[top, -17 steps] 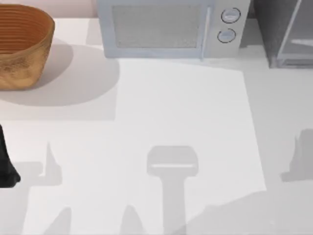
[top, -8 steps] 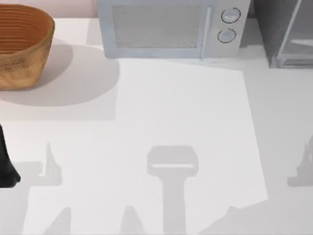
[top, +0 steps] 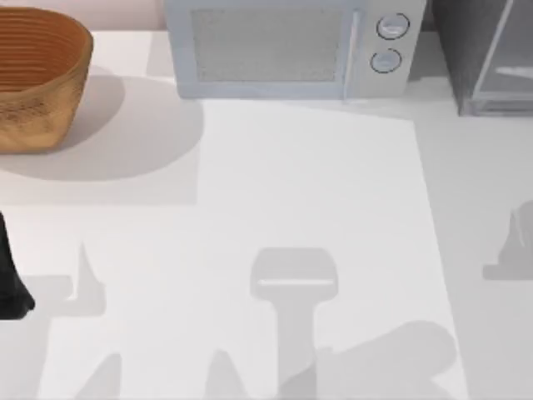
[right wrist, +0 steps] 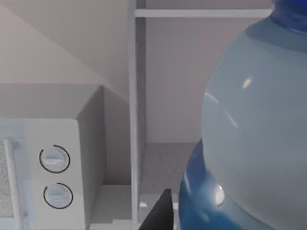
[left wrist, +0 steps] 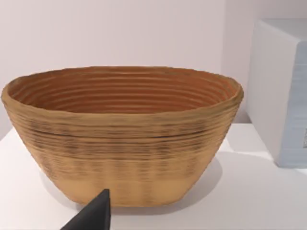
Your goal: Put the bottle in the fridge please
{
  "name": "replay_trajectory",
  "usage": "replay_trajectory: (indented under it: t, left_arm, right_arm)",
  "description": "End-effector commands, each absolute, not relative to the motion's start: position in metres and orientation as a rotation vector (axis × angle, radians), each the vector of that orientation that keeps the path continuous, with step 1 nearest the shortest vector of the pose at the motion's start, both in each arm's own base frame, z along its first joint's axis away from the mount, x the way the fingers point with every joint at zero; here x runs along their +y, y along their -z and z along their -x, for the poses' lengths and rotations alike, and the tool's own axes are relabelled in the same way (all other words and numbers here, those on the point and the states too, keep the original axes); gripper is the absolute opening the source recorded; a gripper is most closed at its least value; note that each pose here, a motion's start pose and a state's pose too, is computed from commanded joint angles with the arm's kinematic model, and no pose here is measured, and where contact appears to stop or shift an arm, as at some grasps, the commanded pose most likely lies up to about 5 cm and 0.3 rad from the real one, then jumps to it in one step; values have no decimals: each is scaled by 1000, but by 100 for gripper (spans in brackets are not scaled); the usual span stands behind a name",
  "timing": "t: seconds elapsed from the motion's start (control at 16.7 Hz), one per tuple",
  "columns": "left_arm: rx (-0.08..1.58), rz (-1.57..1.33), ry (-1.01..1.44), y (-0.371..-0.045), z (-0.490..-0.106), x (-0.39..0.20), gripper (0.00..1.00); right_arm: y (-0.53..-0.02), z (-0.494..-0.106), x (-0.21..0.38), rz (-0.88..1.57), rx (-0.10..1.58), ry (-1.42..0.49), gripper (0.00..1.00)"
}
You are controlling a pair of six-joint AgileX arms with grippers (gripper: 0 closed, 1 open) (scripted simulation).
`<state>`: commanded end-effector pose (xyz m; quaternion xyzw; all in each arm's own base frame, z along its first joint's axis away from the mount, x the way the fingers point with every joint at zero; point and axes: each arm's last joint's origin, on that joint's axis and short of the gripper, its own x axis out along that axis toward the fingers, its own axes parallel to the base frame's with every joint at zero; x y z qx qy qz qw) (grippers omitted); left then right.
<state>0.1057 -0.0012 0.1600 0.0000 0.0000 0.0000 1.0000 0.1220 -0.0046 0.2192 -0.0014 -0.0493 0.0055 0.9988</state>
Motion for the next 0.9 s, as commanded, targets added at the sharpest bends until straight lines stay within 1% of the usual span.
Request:
replay_trajectory:
  t: [0.18, 0.3, 0.42, 0.66, 0.78, 0.9]
  left_arm:
    - [0, 0, 0, -160, -106, -1, 100]
    - [0, 0, 0, -160, -106, -1, 100]
    - [0, 0, 0, -160, -106, -1, 100]
    - [0, 0, 0, -160, -106, -1, 100]
    - [0, 0, 0, -160, -106, -1, 100]
    - [0, 0, 0, -160, -106, -1, 100]
  right_arm:
    - [-252, -155, -11, 11, -116, -4, 1]
    - [-263, -192, -19, 13, -94, 0, 1]
    - [-261, -237, -31, 12, -57, 2, 1]
    - [-220, -324, -60, 1, 15, 0, 1]
    - [-192, -356, -74, -3, 27, -2, 1]
    - [-167, -378, -86, -4, 25, -5, 1]
